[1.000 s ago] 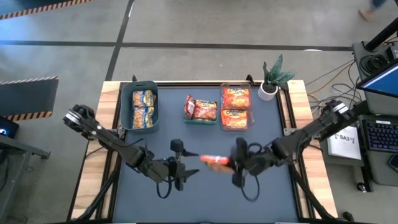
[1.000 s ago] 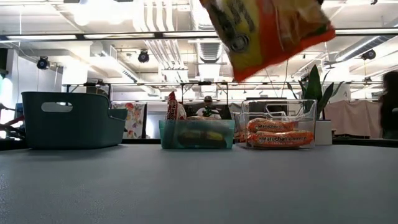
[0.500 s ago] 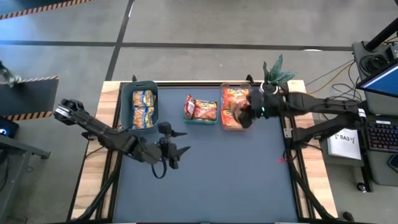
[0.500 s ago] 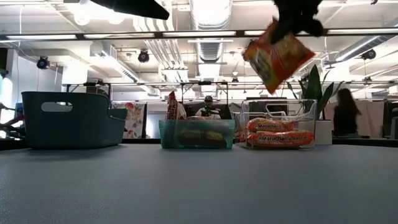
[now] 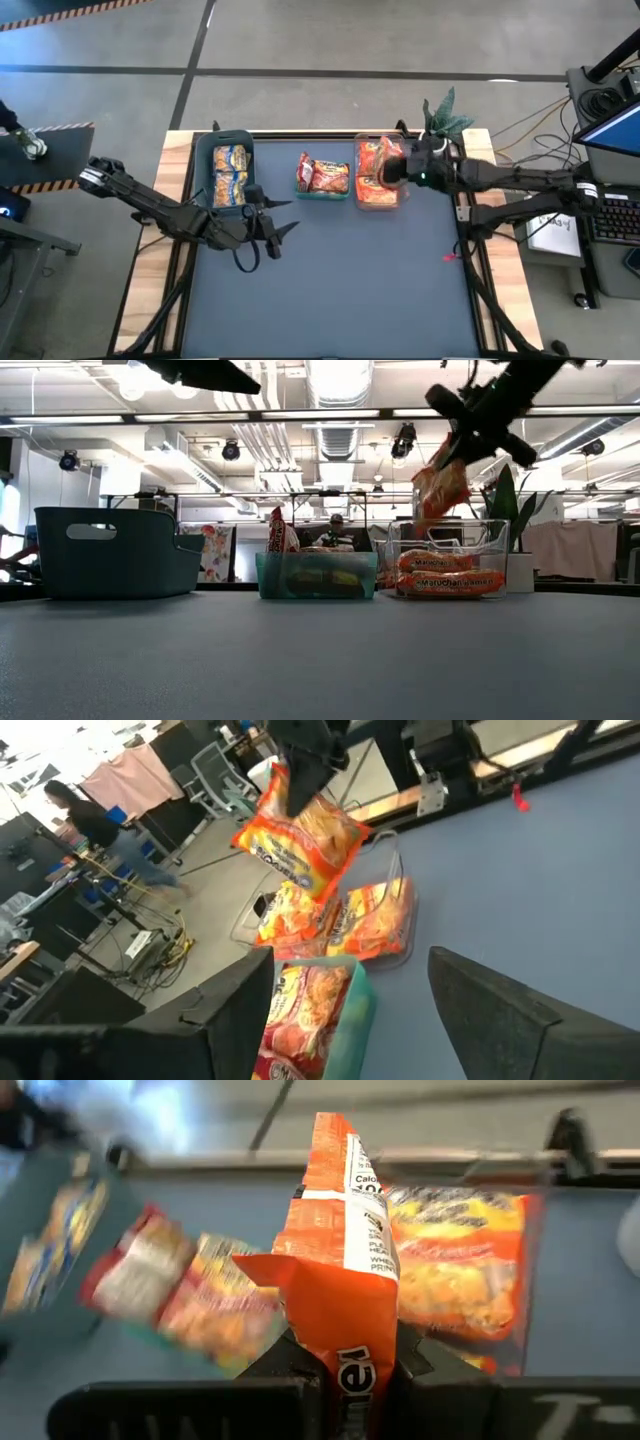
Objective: Sort Maruchan noodles
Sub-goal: Put the orange noodle pack into the transparent bin
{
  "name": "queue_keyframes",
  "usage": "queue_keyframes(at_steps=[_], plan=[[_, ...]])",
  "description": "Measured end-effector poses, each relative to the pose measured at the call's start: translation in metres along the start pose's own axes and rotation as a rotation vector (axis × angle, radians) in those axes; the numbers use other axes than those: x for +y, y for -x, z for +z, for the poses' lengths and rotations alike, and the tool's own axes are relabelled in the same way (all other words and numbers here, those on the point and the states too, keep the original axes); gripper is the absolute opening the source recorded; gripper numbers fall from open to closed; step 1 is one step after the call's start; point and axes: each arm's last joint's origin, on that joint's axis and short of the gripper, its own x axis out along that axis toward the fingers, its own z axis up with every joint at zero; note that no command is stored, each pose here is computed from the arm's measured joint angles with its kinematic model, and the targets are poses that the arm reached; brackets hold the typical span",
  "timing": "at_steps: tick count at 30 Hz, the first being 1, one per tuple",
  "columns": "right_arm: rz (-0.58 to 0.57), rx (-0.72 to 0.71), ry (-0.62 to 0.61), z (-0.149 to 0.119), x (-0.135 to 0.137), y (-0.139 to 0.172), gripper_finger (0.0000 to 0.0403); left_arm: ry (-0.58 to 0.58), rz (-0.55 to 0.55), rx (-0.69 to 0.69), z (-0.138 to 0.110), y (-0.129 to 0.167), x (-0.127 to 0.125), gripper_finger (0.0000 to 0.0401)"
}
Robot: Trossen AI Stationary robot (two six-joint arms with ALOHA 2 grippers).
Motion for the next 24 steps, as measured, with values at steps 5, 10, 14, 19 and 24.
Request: queue_keyframes(at_steps=[5,10,14,19,24], plan=[[0.108,-0.226,-0.126,-0.026,0.003,-0.003,0.0029,-0.038,-0.003,0.025,-0.009,0.002,0.0,0.0246],[0.072,-0.399,-0.175,-0.051,0.007,-0.009,0.0029,-0.034,0.023,0.024,-0.013,0.006,0.005,0.0246],[0.027,-0.446,-0.185,-0.066,0.011,-0.018,0.0029,-0.018,0.025,0.018,-0.014,0.008,0.008,0.0246],[0.004,-0.422,-0.192,-0.082,0.014,-0.032,0.0029,-0.01,0.026,0.016,-0.014,0.009,0.008,0.0246],[-0.017,-0.406,-0.197,-0.091,0.014,-0.043,0.0029,-0.005,0.026,0.016,-0.014,0.009,0.008,0.0246]])
